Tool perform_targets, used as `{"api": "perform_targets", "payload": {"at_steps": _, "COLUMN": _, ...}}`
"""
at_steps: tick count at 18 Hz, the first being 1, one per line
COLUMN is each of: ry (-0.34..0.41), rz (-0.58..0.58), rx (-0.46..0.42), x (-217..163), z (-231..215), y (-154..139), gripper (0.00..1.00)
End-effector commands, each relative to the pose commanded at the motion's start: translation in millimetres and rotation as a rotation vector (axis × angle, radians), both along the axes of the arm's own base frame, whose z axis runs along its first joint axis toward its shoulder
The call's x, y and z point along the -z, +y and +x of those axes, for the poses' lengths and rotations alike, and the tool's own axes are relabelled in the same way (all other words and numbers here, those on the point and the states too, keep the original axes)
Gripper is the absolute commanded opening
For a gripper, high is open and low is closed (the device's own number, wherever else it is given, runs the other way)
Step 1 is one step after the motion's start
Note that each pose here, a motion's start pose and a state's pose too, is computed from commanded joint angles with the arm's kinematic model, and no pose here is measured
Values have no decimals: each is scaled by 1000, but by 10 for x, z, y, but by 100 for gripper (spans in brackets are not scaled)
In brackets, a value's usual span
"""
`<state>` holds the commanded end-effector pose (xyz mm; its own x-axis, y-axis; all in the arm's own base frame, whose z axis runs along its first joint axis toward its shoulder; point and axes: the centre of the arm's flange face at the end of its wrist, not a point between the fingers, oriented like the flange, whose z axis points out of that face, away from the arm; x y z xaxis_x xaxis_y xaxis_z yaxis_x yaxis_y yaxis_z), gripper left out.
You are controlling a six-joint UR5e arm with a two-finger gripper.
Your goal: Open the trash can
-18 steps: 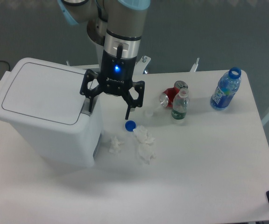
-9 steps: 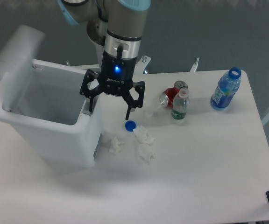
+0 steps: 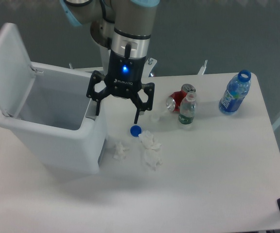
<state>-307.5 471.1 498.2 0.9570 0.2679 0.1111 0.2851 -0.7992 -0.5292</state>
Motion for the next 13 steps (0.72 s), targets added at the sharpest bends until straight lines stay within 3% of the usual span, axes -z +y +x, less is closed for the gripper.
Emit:
{"api": "perform_targets", "payload": {"at_steps": 3, "ry": 39, "rz": 4, "rx": 25, "x": -58, "z": -103, "y": -65, "gripper": 100}}
{"api": "perform_targets", "payload": {"at_steps": 8, "ry": 197, "rz": -27, "rx": 194, "x": -62, "z": -416, "y": -303, "gripper": 100}}
{"api": "perform_targets", "payload": {"at_steps": 13, "ry": 273, "rz": -57, "rx": 257, "x": -51, "z": -646, "y": -457, "gripper": 100}}
